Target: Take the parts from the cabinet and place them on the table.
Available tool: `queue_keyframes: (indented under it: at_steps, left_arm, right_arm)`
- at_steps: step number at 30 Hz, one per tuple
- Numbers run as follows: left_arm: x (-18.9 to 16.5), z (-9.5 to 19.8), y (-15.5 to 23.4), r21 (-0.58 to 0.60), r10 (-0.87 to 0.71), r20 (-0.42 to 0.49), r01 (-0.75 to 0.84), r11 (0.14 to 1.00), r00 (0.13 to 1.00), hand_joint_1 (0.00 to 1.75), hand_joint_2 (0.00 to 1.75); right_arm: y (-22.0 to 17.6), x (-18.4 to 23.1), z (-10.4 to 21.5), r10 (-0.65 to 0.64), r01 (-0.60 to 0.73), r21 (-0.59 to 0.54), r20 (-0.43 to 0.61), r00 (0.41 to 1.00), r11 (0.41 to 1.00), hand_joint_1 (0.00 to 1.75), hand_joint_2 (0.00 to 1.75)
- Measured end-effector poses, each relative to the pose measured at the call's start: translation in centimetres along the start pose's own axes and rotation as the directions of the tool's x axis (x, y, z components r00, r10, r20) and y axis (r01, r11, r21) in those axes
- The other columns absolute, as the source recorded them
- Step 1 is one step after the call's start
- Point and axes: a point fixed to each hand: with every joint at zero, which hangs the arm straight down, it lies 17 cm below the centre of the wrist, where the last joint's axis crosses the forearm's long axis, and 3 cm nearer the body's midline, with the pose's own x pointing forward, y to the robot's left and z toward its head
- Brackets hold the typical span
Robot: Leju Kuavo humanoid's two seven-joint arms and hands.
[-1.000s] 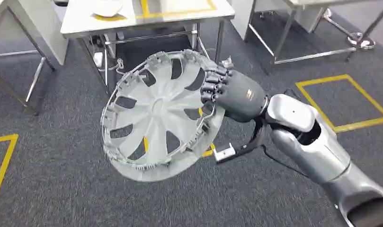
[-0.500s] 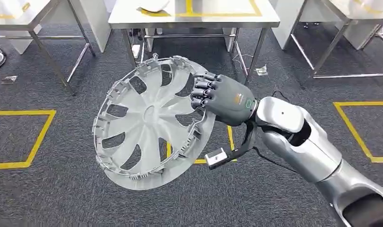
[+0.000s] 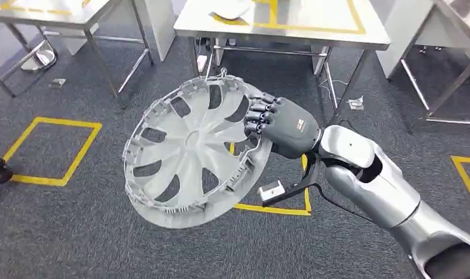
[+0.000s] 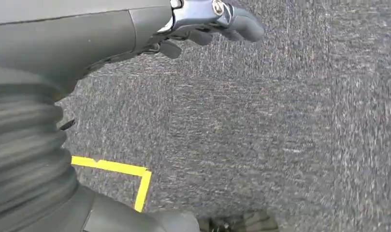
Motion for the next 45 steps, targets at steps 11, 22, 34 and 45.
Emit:
queue_keyframes:
  at_steps: [11,22,34,45]
  left_arm:
    - [-0.3,0.1,0.0,-0.005,0.003,-0.003,-0.003,1.000,1.000,0.00,1.75]
    - [-0.1,0.1,-0.2,-0.007,0.012,-0.003,-0.012,1.000,1.000,0.00,1.75]
    - [-0.4,0.2,-0.1,-0.007,0.021,-0.005,-0.021,1.000,1.000,0.00,1.75]
    - [-0.4,0.2,-0.1,-0.008,0.025,-0.006,-0.025,1.000,1.000,0.00,1.75]
  right_arm:
    - [3.0,-2.3,3.5,-0.009,0.011,0.014,-0.109,0.994,1.000,1.75,1.75]
    - [3.1,-3.2,3.8,-0.007,0.006,-0.001,-0.140,0.990,1.000,1.75,1.75]
    - [3.5,-3.3,2.8,-0.029,0.028,-0.015,-0.153,0.988,1.000,1.75,1.75]
    - [4.1,-4.4,3.3,-0.043,0.044,-0.002,-0.197,0.979,0.999,1.75,1.75]
